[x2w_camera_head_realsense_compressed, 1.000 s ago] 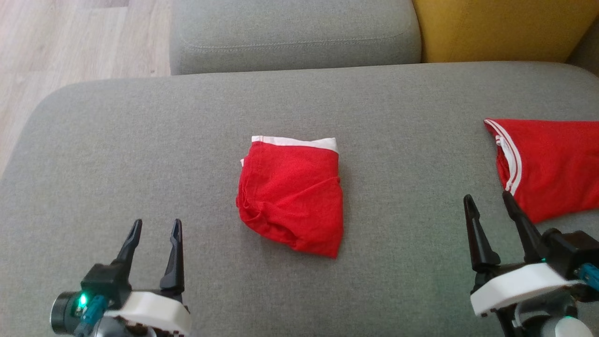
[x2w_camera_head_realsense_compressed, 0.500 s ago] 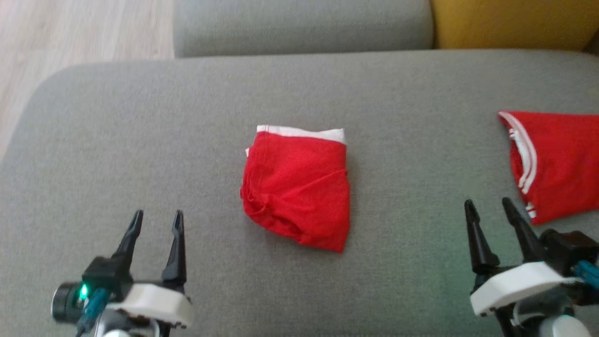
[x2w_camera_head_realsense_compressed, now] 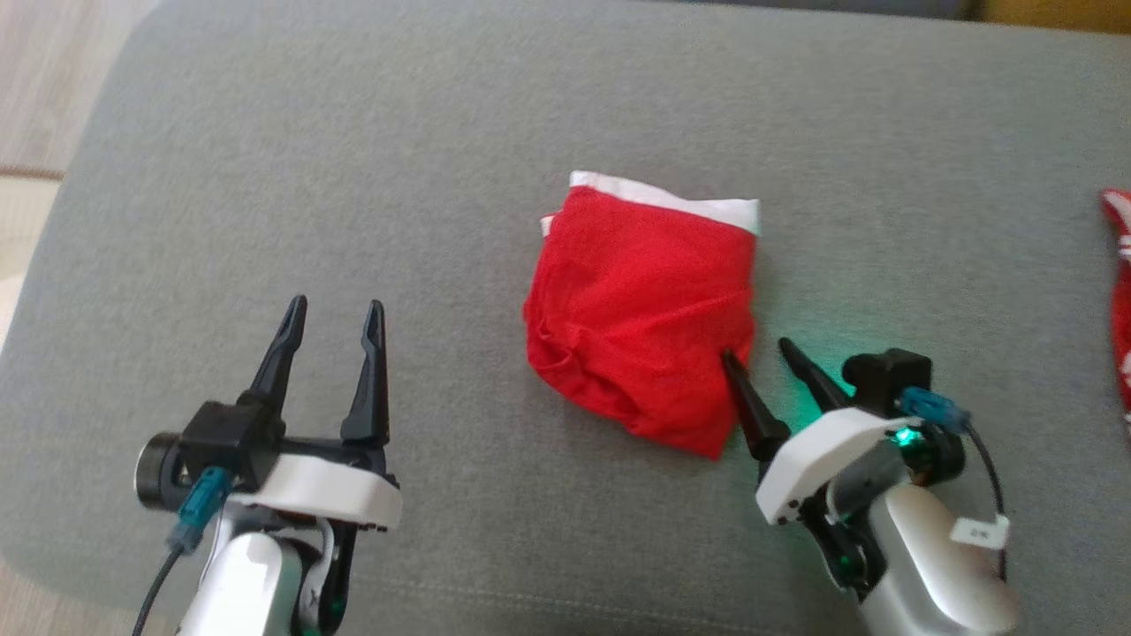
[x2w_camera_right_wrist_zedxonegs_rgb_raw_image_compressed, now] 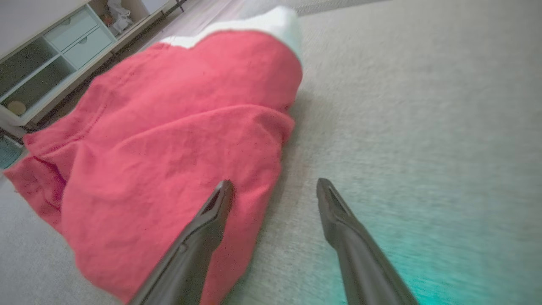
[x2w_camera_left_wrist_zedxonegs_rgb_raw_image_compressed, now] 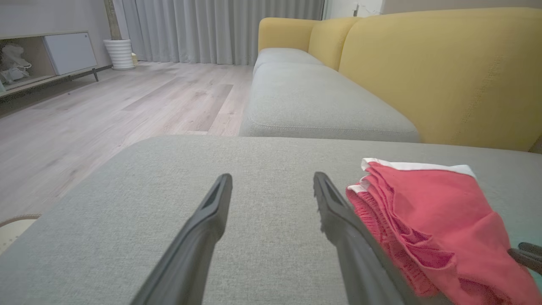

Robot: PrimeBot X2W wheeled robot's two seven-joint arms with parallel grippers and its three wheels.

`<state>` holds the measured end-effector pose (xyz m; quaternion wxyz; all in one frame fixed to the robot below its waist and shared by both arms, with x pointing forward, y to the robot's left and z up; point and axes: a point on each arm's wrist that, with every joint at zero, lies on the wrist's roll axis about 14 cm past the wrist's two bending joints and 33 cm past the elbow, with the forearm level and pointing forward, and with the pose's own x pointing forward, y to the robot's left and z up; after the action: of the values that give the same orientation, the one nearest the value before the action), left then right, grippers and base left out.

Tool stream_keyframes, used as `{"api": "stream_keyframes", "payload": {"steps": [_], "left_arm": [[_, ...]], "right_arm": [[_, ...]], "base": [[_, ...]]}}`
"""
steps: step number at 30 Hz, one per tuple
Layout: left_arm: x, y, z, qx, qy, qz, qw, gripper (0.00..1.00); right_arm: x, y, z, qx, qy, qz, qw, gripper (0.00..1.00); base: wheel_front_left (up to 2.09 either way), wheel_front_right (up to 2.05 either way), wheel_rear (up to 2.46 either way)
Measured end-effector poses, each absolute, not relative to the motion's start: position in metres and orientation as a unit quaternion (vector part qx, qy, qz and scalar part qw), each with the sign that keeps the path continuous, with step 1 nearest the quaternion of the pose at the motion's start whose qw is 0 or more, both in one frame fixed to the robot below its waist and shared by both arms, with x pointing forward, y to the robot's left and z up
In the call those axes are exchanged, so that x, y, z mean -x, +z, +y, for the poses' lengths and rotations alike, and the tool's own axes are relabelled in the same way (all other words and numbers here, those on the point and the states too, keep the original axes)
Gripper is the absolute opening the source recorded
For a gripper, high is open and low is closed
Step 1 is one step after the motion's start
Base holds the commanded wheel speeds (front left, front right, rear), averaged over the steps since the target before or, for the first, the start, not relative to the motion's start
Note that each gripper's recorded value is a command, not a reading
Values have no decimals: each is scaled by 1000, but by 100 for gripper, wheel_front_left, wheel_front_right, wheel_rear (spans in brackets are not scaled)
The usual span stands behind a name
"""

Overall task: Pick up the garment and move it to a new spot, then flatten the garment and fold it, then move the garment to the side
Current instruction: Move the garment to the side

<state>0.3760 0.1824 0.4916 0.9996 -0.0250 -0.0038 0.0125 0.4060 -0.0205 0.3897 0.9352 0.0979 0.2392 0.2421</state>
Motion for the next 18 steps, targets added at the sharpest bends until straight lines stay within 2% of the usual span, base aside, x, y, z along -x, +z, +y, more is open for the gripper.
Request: {"api": "stream_keyframes", "payload": {"steps": [5, 6, 7, 12, 18], "left_arm": [[-377, 485, 193, 21, 31, 5, 999, 100], [-377, 484, 195, 21, 33, 6, 999, 100], [-377, 483, 195, 21, 35, 6, 999, 100], [-381, 481, 190, 24, 28, 6, 999, 100], [-391, 482, 180, 29, 12, 2, 999, 100]], "right_arm": [[-409, 367, 4, -104, 271, 278, 916, 100], [-412, 367, 8, -104, 276, 278, 914, 59], [-414, 367, 10, -102, 280, 279, 913, 0], [-411, 366, 13, -97, 287, 285, 909, 0], [-409, 368, -2, -76, 275, 272, 919, 0]], "base": [[0, 0, 0], [0, 0, 0], [0, 0, 0], [0, 0, 0], [0, 0, 0]]}}
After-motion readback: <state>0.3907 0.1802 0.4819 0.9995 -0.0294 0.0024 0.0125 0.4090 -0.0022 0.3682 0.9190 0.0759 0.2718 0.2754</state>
